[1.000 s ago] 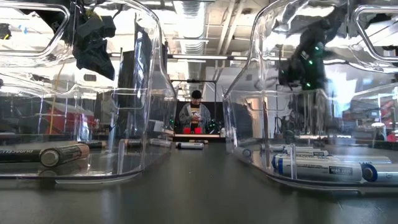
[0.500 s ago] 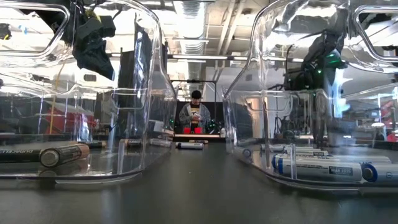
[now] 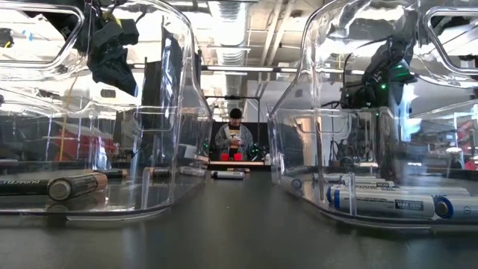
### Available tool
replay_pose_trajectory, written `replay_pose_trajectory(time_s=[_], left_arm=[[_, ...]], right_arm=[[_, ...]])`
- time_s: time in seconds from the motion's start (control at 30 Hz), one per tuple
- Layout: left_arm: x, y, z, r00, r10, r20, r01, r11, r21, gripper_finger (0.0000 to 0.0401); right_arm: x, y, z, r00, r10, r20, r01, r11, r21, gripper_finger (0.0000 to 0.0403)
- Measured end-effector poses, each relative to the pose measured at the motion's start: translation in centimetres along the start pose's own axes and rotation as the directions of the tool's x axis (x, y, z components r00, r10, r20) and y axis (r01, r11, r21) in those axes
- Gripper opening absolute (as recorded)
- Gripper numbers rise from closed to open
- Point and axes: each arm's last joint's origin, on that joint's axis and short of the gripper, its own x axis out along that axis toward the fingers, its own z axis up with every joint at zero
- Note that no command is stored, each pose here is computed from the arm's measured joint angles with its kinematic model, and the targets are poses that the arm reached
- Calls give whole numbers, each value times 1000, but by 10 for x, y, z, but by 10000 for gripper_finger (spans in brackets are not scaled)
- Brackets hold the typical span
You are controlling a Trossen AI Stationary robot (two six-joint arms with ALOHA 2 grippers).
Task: Sort batteries
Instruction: Put the black battery into the left transparent bin
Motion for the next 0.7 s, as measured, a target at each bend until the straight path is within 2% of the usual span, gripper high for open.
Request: replay_pose_trajectory(time_s=[0.2, 0.47, 0.7], left_arm=[[0, 0, 0, 1000, 0, 0, 0, 1000, -1, 91], [0, 0, 0, 1000, 0, 0, 0, 1000, 0, 91], [0, 0, 0, 1000, 0, -1, 0, 1000, -1, 91]], right_arm=[[0, 0, 0, 1000, 0, 2, 0, 999, -38, 75], [-1, 0, 0, 1000, 3, 3, -2, 996, -85, 68], [-25, 2, -4, 990, 80, 114, -60, 983, -173, 66]])
